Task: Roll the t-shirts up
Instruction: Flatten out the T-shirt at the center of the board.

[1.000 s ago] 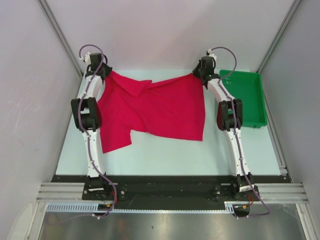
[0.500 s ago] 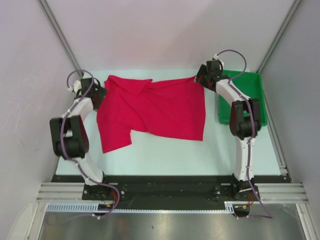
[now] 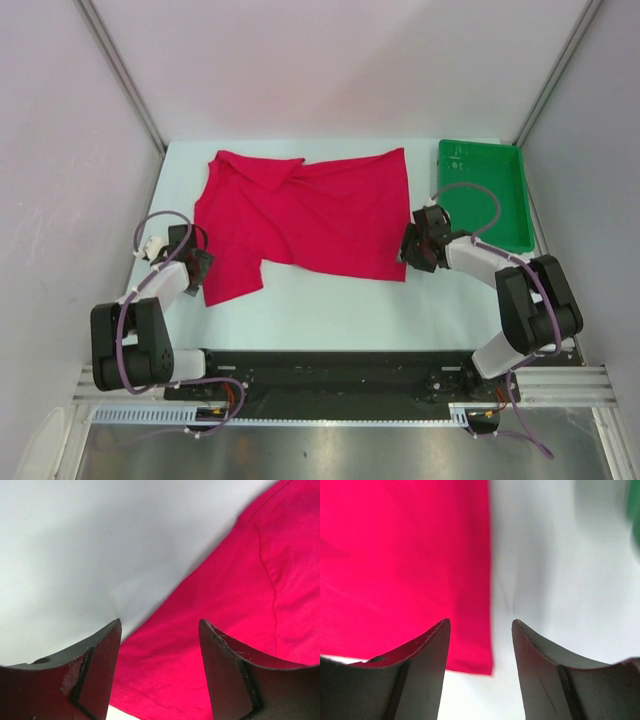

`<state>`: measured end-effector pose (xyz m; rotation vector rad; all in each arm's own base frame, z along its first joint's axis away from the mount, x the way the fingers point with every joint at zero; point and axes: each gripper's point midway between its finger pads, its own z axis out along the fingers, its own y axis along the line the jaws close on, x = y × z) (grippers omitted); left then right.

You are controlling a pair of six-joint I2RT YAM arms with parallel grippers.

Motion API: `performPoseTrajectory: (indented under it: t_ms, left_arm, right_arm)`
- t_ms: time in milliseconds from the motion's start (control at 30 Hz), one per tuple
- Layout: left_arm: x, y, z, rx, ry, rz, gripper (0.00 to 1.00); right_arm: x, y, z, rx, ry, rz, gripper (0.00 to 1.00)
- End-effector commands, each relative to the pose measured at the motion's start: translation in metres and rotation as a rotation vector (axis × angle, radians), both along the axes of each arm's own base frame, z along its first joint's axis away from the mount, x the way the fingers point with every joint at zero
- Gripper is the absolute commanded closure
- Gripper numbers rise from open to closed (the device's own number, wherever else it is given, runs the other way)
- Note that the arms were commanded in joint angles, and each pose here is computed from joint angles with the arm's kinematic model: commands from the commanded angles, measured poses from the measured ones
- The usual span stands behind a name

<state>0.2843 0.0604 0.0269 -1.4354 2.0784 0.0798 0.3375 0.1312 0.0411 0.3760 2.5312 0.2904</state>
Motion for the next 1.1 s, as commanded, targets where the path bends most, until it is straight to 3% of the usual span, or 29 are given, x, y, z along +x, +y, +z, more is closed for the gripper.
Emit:
performPoseTrajectory:
  t_ms: [0, 467, 667, 933, 1033, 1067]
  left_arm:
    - [0.002, 0.006, 0.002, 0.022, -0.008, 0.027, 0.31]
    - [-0.015, 0.007, -0.016, 0.03, 0.051, 0.048, 0.47]
    - [-0.017, 0.006, -0.018, 0.028, 0.058, 0.044, 0.62]
    - [-0.022, 0.01, -0.012, 0.05, 0.051, 0.053, 0.92]
    - [-0.02, 0.008, -0.007, 0.049, 0.019, 0.036, 0.95]
    - [-0.019, 0.008, -0.006, 0.053, 0.008, 0.027, 0.92]
  right_arm:
    - [0.0, 0.014, 0.012, 0.093, -0.078, 0.016, 0.43]
    - [-0.046, 0.012, 0.006, 0.095, -0.043, -0.004, 0.38]
    - [-0.062, 0.023, -0.006, 0.078, -0.026, 0.009, 0.41]
    - [-0.053, 0.015, -0.01, 0.068, -0.04, -0.015, 0.7]
    - [-0.05, 0.014, -0.006, 0.074, -0.056, -0.015, 0.86]
    - [-0.049, 0.015, -0.005, 0.077, -0.062, -0.013, 0.9]
